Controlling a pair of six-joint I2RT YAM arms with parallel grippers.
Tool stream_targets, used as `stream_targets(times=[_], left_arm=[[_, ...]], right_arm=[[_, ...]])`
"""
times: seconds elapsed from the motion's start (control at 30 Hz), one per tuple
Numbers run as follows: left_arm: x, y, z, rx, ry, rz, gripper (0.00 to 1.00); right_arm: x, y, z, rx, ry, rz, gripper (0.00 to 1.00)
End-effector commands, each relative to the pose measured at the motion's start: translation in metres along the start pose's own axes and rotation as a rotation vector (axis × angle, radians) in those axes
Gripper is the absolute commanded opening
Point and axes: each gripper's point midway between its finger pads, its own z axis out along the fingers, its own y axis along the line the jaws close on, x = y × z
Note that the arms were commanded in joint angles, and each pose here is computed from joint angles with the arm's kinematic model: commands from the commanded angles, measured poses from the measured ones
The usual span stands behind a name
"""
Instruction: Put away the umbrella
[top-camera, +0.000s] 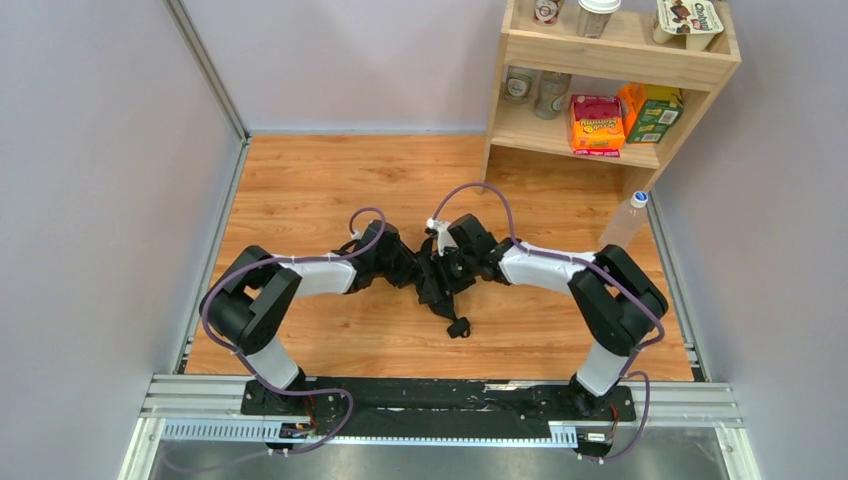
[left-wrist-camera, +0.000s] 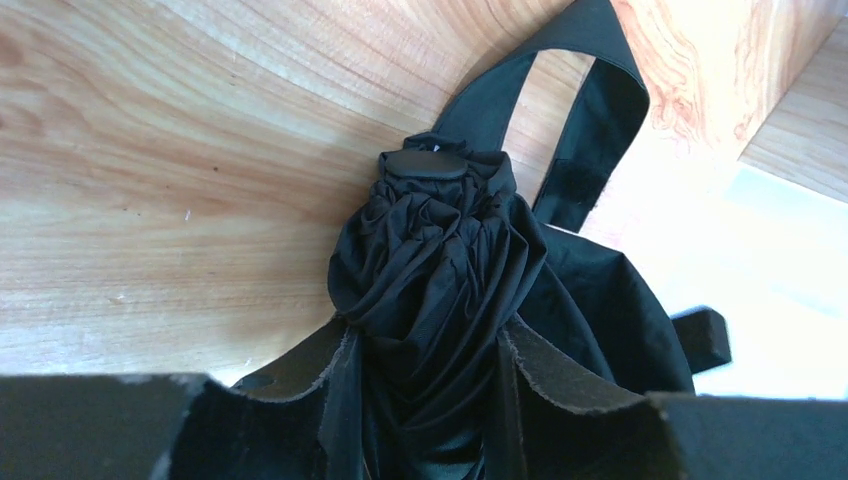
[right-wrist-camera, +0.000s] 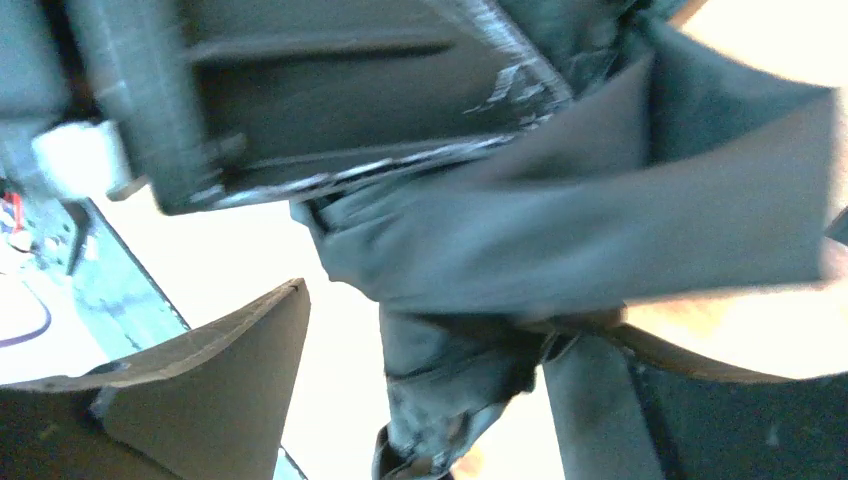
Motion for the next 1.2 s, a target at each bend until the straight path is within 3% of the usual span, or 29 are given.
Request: stream_targets(times=[0.0, 0.07, 0.2, 0.33, 0.5, 0.53, 0.63, 0.7, 0.97, 1.07, 1.13, 1.17], left_arm=[[0.044, 0.186, -0.042, -0.719, 0.134, 0.029, 0.00], [0.043, 0.182, -0.045, -0.721, 0.133, 0.024, 0.00], [0.048, 0.181, -0.046, -0.737, 0.156, -0.008, 0.00], [0.055, 0.185, -0.050, -0.774, 0.191, -0.038, 0.00], [0.058, 0.186, -0.054, -0.796, 0.194, -0.068, 0.00], [0.058, 0.185, -0.054, -0.796, 0.196, -0.071, 0.00], [0.058, 0.183, -0.054, -0.796, 0.200, -0.071, 0.00], [0.058, 0.181, -0.054, -0.789, 0.199, -0.065, 0.00], [0.052, 0.153, -0.046, -0.658, 0.198, -0.013, 0.00], [0.048, 0.133, -0.041, -0.567, 0.181, -0.006, 0.01], [0.043, 0.115, -0.038, -0.499, 0.163, 0.012, 0.09], [0.041, 0.105, -0.037, -0.463, 0.156, 0.020, 0.21]], right_arm=[[-0.018, 0.011, -0.031, 0.238, -0.099, -0.186, 0.91], [-0.024, 0.023, -0.037, 0.307, -0.176, -0.303, 1.00], [-0.039, 0.025, -0.039, 0.535, -0.320, -0.475, 1.00], [-0.041, 0.015, -0.018, 0.711, -0.375, -0.606, 1.00], [-0.039, -0.008, -0.002, 0.883, -0.380, -0.627, 0.96], [-0.039, -0.012, 0.000, 0.909, -0.368, -0.626, 0.93], [-0.029, -0.027, 0.000, 0.952, -0.317, -0.611, 0.67], [-0.014, -0.034, 0.006, 0.896, -0.286, -0.545, 0.50], [0.055, -0.066, 0.030, 0.712, -0.020, -0.384, 0.02], [0.073, -0.073, 0.035, 0.656, 0.023, -0.332, 0.00], [0.080, -0.076, 0.038, 0.609, 0.047, -0.286, 0.00], [0.081, -0.077, 0.039, 0.590, 0.052, -0.266, 0.00]])
